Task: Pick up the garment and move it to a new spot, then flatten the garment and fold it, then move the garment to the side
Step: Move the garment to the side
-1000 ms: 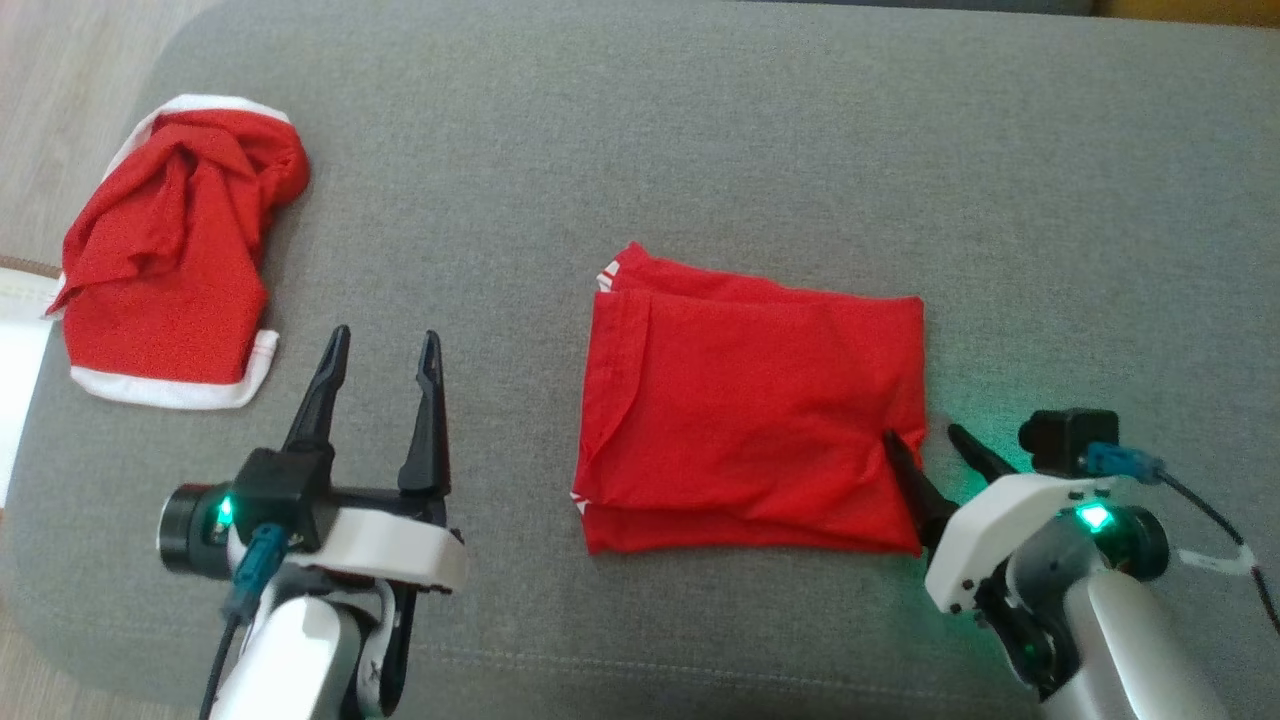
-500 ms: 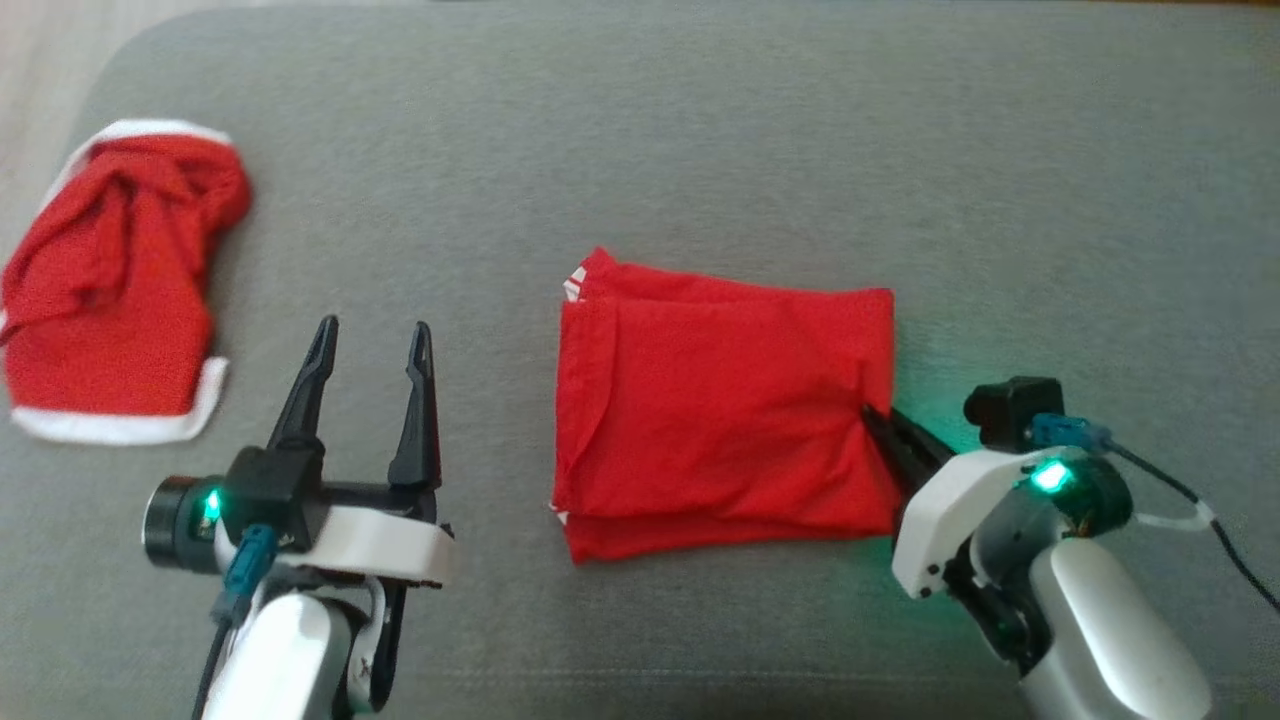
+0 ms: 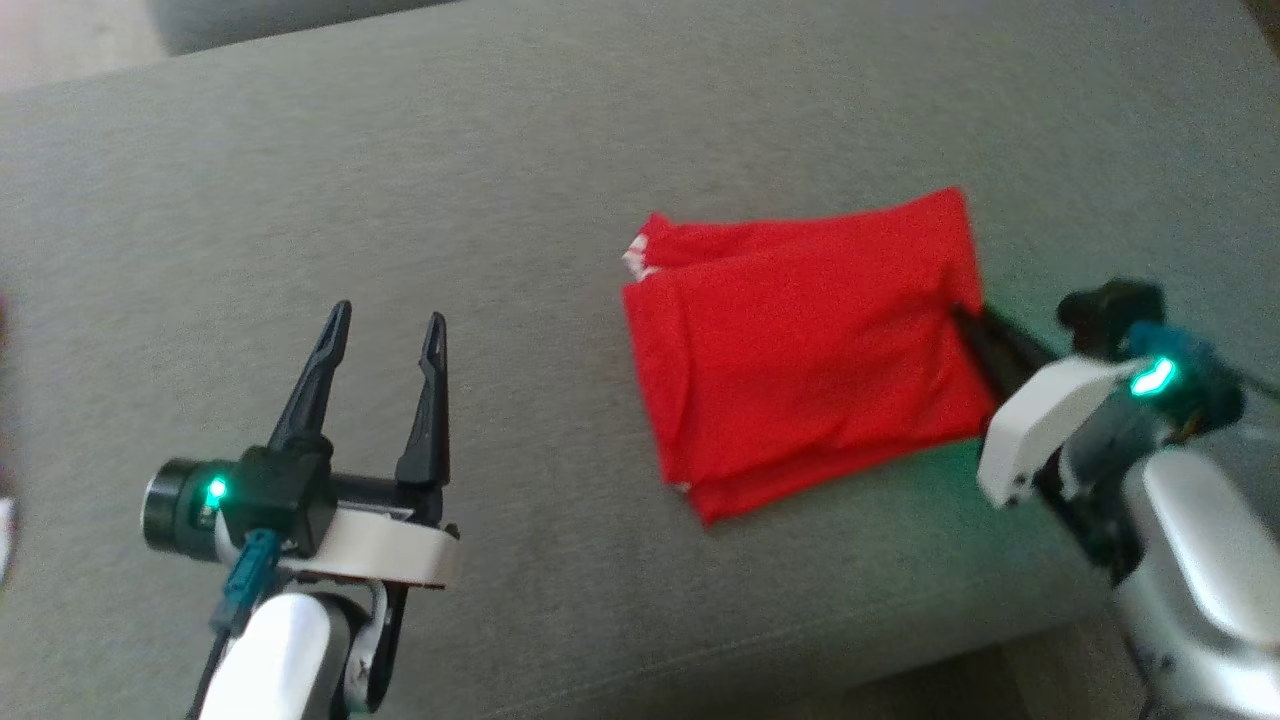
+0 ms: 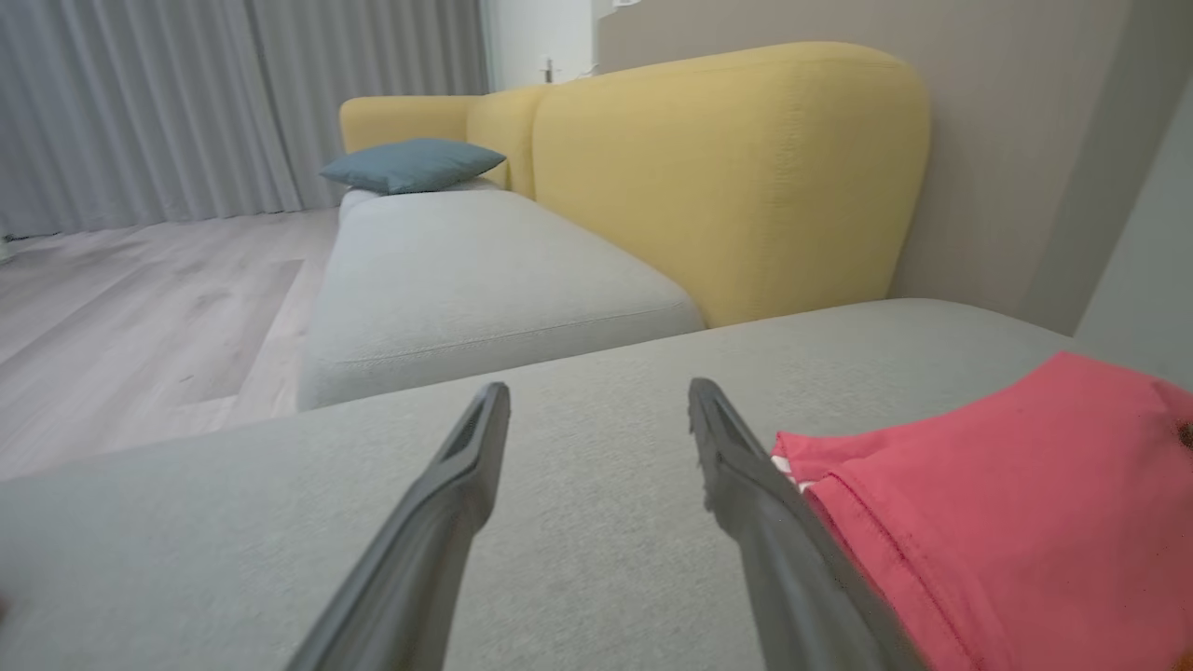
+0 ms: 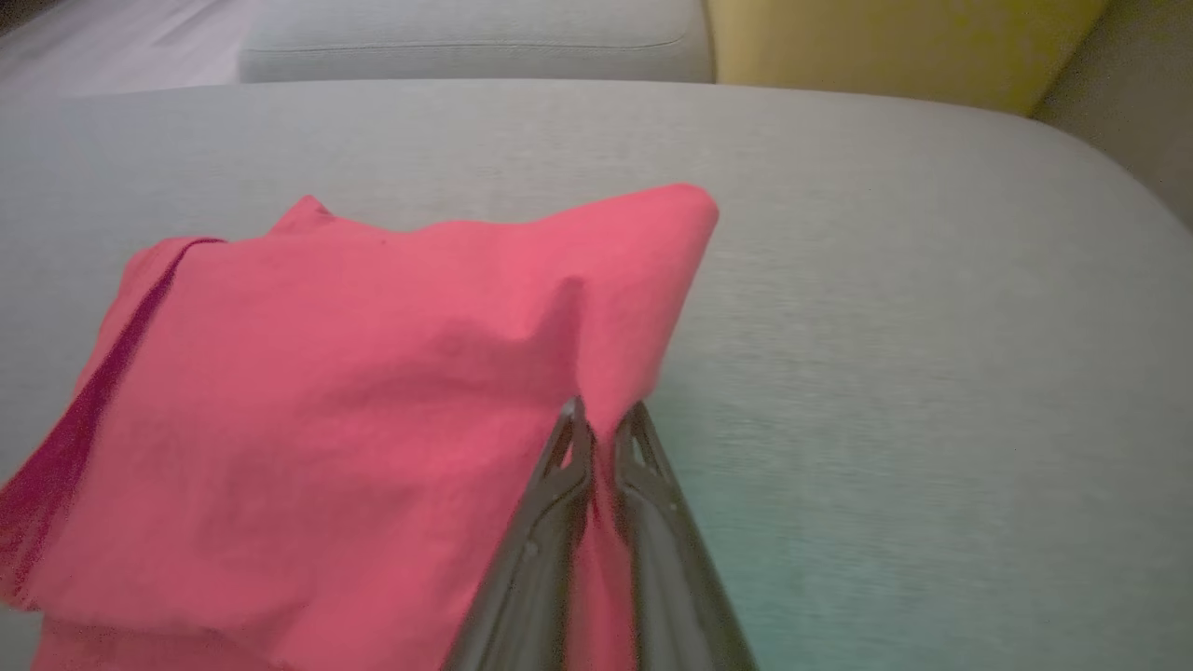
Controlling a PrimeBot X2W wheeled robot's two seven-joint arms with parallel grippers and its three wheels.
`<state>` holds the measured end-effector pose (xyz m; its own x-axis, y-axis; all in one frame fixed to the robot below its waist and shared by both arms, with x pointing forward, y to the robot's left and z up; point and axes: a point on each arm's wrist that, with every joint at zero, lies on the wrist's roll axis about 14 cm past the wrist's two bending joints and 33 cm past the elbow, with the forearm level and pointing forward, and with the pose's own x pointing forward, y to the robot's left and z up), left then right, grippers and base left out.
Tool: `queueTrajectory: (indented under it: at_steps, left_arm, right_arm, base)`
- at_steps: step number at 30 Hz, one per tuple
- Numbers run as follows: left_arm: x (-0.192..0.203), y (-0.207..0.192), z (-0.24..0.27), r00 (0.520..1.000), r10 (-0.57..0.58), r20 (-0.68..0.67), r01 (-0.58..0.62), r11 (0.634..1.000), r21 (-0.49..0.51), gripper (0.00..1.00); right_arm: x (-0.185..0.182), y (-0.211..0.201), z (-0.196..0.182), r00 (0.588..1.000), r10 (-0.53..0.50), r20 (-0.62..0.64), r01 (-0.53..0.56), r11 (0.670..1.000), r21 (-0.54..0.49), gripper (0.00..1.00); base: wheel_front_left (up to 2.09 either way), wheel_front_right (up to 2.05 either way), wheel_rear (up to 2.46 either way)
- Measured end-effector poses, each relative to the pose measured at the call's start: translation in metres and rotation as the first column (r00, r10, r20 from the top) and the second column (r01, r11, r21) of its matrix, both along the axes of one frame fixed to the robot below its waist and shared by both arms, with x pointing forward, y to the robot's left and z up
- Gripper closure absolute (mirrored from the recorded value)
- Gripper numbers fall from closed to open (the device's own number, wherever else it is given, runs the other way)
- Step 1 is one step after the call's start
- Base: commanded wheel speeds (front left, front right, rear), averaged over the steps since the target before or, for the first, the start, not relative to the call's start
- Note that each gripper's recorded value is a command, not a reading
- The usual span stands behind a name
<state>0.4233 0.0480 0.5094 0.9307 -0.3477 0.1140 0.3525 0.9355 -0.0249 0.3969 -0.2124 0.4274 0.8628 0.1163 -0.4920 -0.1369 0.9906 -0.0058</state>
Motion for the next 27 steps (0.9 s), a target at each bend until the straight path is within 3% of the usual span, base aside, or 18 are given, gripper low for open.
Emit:
queueTrajectory:
  at_steps: [11,27]
  left_arm:
    - [0.019,-0.058,-0.015,0.981,-0.195,-0.013,0.195,0.981,-0.007,0.00]
    - [0.054,-0.077,-0.030,0.964,-0.266,0.018,0.266,0.964,-0.016,0.00]
  right_arm:
    - [0.017,-0.129,0.029,0.969,-0.235,0.079,0.245,0.956,-0.161,1.00]
    - [0.040,-0.202,0.022,0.918,-0.376,0.128,0.397,0.880,-0.262,1.00]
  base:
    - [0.00,0.00,0.00]
    - [0.00,0.00,0.00]
